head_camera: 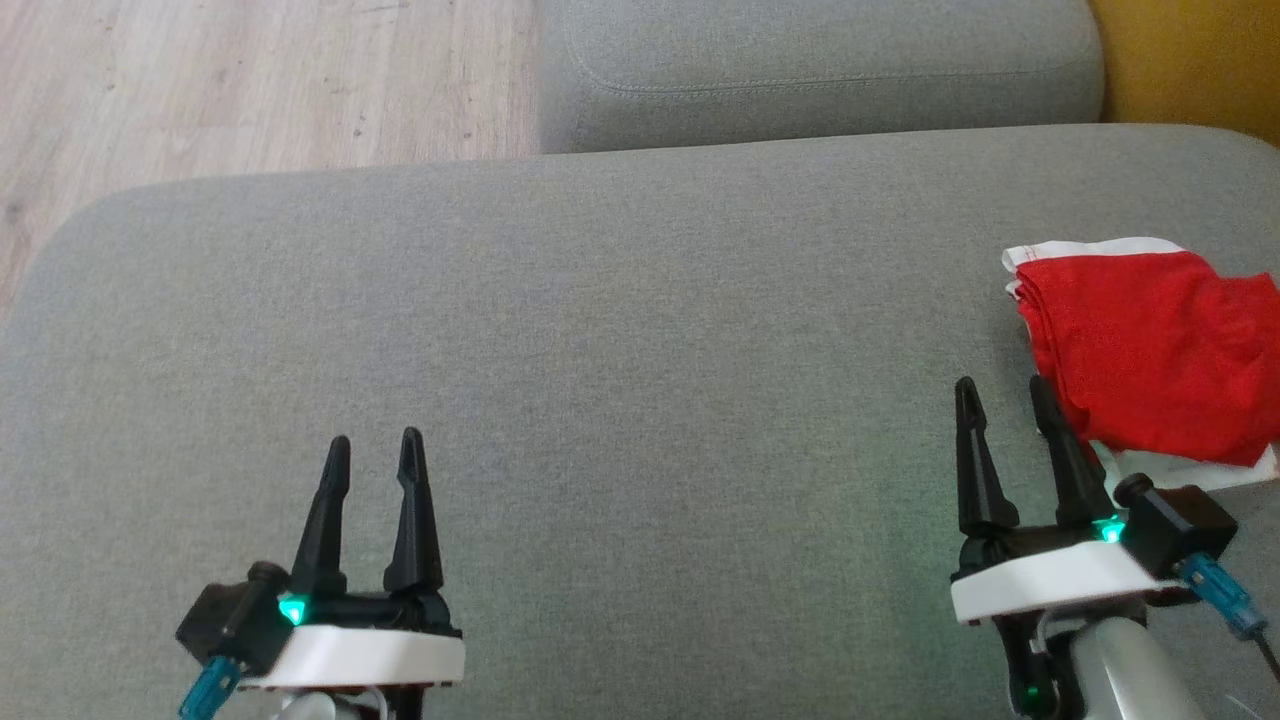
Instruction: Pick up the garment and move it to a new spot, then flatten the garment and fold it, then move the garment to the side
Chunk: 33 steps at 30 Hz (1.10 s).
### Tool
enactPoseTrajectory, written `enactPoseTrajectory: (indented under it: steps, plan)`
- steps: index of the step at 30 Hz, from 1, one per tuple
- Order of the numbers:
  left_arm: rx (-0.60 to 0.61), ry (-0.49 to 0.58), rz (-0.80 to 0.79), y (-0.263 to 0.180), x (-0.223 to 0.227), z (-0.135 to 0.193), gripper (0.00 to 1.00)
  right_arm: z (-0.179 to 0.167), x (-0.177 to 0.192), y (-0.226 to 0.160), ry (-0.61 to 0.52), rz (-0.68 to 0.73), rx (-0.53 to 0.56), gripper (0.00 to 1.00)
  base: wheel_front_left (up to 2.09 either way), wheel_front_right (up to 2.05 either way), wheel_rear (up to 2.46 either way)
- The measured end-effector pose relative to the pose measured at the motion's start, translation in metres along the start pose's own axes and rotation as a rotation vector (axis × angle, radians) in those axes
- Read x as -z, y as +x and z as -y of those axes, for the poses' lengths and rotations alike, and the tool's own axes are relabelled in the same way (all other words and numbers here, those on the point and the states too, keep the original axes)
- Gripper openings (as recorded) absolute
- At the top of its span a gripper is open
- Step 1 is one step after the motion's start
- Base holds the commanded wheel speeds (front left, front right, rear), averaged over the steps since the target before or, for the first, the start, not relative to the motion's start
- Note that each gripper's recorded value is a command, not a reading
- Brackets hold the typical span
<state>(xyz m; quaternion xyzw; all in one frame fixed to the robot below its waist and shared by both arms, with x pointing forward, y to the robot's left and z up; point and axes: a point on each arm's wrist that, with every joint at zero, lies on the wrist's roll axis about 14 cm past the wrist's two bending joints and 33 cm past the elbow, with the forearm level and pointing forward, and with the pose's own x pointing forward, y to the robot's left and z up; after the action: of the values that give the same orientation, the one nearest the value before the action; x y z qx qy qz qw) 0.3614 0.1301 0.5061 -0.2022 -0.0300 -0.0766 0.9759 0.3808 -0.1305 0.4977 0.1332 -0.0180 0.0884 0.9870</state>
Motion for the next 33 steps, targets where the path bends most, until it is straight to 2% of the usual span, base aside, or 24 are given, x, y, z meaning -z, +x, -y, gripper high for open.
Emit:
enactPoseTrajectory:
  steps: [20, 21, 28, 33]
  plan:
    - [-0.016, 0.004, 0.022, -0.002, -0.007, -0.003, 1.0, -0.002, -0.001, 0.001, -0.001, 0.002, -0.008, 1.0, 0.0, 0.0, 0.0]
    - [-0.018, 0.004, 0.024, -0.002, -0.008, -0.003, 0.0, -0.003, -0.001, 0.001, -0.001, 0.002, -0.009, 0.0, 0.0, 0.0, 0.0]
    - [-0.083, -0.013, -0.098, -0.023, 0.03, -0.02, 0.0, 0.008, 0.04, -0.021, 0.022, -0.127, 0.036, 0.0, 0.0, 0.0, 0.0]
    - [-0.097, -0.061, -0.102, -0.022, 0.03, -0.022, 0.0, 0.011, 0.041, -0.023, 0.076, -0.132, 0.058, 0.0, 0.0, 0.0, 0.0]
